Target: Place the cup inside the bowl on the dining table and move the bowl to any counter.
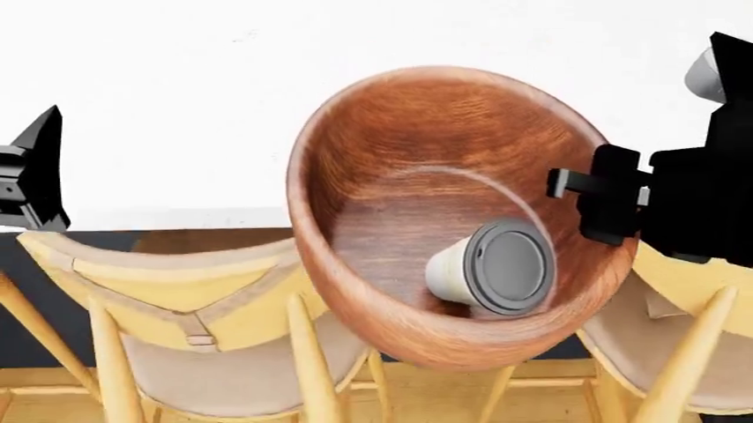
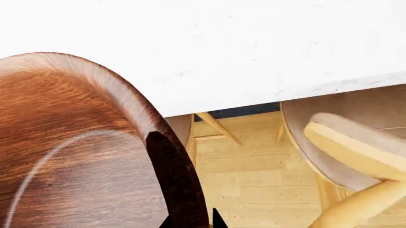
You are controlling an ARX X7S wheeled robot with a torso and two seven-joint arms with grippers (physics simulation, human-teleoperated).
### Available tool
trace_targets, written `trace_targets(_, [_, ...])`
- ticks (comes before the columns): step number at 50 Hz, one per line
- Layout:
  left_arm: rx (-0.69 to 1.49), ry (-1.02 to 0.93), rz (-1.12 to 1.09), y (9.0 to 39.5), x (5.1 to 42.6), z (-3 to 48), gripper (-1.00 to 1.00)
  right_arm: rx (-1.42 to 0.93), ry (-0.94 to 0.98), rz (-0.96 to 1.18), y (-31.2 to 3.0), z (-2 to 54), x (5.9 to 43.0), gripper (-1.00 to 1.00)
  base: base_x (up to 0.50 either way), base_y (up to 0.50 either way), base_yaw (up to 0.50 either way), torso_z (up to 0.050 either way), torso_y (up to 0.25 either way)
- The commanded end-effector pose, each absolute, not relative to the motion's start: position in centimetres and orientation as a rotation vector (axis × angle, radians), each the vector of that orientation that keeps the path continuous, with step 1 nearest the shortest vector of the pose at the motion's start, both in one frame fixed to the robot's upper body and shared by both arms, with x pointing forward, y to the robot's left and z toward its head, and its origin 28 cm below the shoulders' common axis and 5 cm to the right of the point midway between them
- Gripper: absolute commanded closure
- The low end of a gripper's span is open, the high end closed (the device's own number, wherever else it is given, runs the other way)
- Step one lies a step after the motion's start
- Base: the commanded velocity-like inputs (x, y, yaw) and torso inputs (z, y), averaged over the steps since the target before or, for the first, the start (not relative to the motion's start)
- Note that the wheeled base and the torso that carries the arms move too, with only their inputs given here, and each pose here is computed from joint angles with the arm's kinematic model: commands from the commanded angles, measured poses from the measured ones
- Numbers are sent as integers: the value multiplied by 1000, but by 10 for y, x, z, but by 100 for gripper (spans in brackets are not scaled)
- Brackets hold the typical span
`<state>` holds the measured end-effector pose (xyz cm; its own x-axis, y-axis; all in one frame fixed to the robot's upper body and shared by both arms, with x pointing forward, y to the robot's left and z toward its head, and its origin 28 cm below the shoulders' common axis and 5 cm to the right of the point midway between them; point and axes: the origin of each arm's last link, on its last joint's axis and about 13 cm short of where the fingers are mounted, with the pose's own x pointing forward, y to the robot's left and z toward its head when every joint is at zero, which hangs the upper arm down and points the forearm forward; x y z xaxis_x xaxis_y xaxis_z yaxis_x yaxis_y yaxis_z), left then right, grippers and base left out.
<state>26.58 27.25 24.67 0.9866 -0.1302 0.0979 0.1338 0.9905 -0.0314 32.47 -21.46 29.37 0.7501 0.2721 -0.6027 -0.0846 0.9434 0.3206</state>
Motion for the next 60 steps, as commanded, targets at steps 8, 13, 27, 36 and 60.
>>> trace_targets(8, [-40, -95, -133, 271, 266, 246, -100, 316, 670, 231, -216, 296, 317, 100, -494, 127, 0, 0, 0])
trace_targets(13, [-41, -93, -130, 271, 266, 244, -100, 309, 665, 243, -215, 292, 318, 100, -487, 263, 0, 0, 0])
trace_targets(27, [-45, -94, -133, 271, 267, 244, -100, 299, 654, 254, -214, 290, 317, 100, -267, 497, 0, 0, 0])
trace_targets(36, [-46, -94, -131, 270, 267, 242, -100, 296, 659, 260, -212, 290, 318, 100, -82, 505, 0, 0, 0])
trace_targets(60, [-46, -92, -128, 276, 265, 241, -100, 290, 637, 257, -213, 290, 319, 100, 11, 500, 0, 1, 0])
